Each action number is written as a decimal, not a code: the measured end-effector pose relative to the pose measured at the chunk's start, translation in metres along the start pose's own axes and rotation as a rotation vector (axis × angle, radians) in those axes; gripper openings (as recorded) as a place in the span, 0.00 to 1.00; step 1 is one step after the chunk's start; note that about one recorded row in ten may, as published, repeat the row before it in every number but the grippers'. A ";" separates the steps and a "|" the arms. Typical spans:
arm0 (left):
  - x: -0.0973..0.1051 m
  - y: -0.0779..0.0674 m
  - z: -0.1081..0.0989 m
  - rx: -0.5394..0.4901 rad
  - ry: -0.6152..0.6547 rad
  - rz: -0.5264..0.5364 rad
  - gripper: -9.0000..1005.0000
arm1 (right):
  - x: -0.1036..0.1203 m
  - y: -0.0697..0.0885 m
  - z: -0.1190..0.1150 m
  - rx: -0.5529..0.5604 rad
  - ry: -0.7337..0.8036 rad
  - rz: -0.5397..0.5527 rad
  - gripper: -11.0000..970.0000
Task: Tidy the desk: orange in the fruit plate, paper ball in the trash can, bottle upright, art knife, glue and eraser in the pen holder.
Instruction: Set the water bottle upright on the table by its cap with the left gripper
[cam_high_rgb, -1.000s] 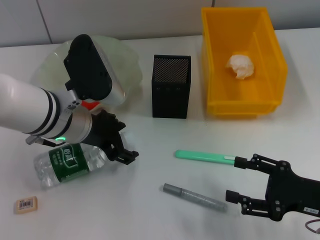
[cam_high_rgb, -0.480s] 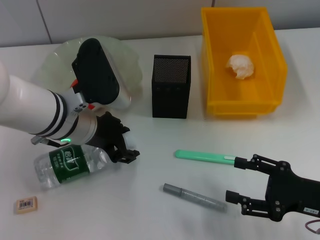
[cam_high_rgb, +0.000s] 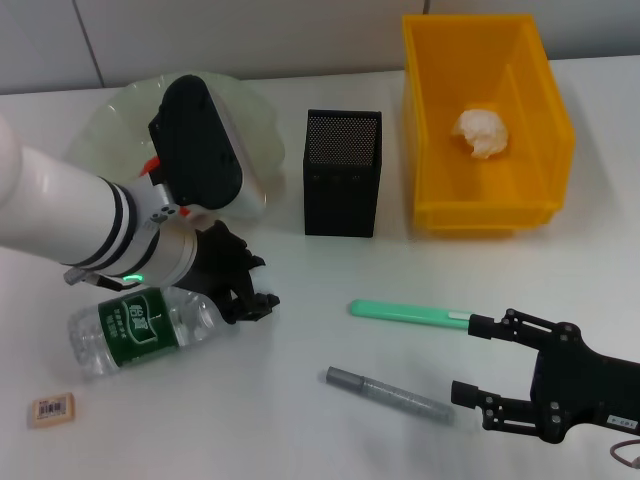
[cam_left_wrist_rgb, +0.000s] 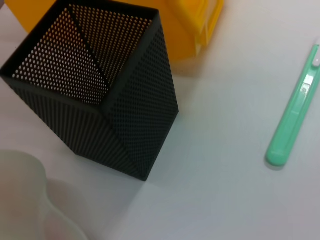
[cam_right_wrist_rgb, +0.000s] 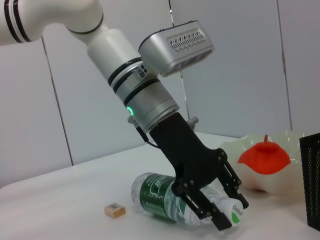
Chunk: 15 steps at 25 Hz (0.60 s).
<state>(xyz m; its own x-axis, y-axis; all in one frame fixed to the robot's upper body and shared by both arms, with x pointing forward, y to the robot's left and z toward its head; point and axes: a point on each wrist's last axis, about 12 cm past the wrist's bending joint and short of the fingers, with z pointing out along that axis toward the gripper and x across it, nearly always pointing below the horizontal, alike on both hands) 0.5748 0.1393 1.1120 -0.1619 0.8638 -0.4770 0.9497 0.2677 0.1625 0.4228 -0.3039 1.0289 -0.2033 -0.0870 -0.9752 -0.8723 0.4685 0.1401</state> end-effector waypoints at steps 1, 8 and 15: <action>0.000 0.000 0.000 0.000 0.000 0.000 0.55 | 0.000 0.000 0.000 0.000 0.000 0.000 0.82; -0.007 0.003 -0.013 -0.009 -0.051 -0.023 0.43 | 0.000 0.001 -0.001 -0.001 -0.002 0.002 0.82; 0.006 0.016 -0.044 -0.032 -0.140 -0.133 0.43 | 0.000 0.001 -0.001 -0.005 -0.004 0.003 0.82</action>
<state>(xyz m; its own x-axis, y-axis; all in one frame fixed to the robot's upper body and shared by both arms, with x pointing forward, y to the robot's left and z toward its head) 0.5772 0.1675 1.1496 -0.2439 0.7528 -0.6113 0.9132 0.3904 0.1164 0.4212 -0.3039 1.0291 -0.2042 -0.0817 -0.9755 -0.8739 0.4643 0.1441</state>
